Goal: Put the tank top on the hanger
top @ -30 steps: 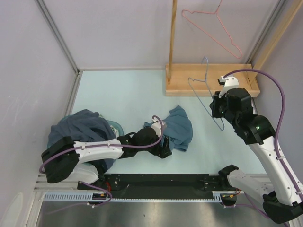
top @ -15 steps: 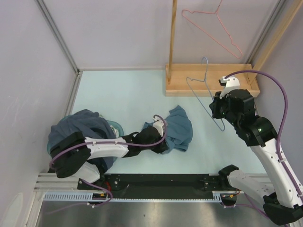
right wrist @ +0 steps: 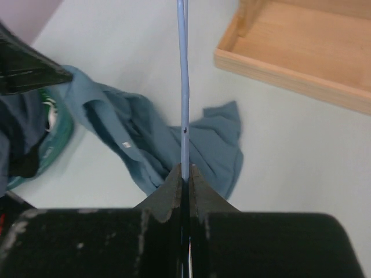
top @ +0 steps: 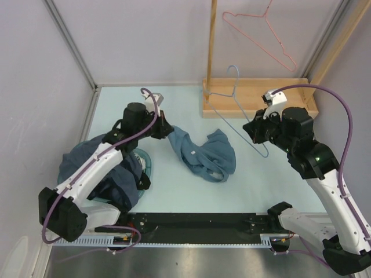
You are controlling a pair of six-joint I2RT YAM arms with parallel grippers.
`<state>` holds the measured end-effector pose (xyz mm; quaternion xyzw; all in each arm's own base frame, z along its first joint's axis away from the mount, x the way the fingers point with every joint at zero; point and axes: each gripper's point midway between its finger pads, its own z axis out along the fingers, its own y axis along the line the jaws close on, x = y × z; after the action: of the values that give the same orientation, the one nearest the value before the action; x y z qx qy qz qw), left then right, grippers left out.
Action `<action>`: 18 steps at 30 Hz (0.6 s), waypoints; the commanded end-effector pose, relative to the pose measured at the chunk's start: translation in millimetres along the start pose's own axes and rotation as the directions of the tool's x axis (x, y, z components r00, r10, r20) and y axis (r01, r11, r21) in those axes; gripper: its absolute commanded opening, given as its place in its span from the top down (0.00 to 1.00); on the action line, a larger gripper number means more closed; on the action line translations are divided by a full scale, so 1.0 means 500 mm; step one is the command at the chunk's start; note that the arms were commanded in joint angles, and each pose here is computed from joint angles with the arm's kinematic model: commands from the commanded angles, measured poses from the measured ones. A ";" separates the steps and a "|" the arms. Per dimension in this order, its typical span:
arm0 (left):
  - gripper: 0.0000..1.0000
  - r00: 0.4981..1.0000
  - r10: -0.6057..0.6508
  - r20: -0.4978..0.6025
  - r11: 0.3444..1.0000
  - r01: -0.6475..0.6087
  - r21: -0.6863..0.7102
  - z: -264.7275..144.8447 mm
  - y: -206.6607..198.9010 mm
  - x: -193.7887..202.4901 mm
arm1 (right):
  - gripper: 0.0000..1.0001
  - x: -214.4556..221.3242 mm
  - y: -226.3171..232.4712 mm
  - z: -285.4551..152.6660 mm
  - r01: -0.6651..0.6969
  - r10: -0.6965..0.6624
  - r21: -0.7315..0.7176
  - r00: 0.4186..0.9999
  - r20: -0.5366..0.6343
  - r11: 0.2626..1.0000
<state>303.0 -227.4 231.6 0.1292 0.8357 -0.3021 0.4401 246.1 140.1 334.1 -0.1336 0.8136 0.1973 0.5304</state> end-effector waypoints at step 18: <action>1.00 0.990 -0.119 -0.074 0.987 0.109 -0.120 -0.020 0.214 0.015 | 1.00 0.109 0.155 -0.068 0.007 -0.075 -0.421 0.987 -0.145 0.907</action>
<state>337.4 -139.8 180.2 0.0611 0.8864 -0.2640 0.3753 189.2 186.7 319.1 -0.2492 0.7916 0.3156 0.4602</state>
